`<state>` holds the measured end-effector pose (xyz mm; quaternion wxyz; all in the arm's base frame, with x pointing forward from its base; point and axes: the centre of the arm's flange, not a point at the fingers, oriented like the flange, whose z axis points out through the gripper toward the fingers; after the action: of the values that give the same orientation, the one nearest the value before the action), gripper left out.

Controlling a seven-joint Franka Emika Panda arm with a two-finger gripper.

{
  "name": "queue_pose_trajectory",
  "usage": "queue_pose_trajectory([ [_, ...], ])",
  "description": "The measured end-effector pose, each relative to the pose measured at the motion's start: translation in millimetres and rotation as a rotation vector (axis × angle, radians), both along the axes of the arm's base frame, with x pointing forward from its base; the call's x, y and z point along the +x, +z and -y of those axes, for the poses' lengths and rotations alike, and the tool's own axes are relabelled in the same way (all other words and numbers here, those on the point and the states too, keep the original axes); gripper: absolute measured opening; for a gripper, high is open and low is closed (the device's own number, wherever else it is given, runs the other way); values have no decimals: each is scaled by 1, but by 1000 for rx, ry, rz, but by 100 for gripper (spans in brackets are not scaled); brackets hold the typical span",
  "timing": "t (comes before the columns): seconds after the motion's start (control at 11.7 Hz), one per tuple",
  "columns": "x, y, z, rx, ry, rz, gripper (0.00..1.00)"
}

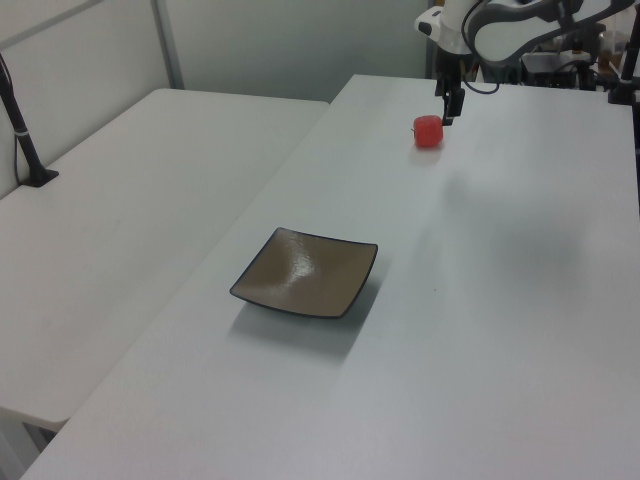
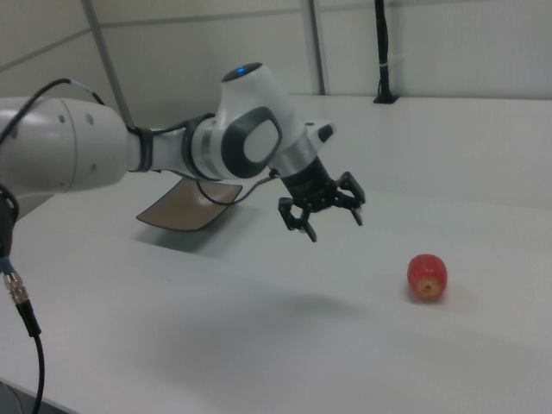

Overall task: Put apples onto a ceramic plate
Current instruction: 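Move the open gripper over to the red apple and lower it, then close the gripper around the red apple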

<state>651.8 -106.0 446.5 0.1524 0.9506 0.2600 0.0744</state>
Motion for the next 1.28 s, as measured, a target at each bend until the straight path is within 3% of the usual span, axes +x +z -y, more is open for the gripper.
queue_pose_trajectory([
  [0.51, 27, -75, 90, -53, -69, 67, 100],
  [0.94, 32, -90, 133, -77, -99, 120, 100],
  [1.28, 41, -99, 134, -94, -71, 159, 100],
])
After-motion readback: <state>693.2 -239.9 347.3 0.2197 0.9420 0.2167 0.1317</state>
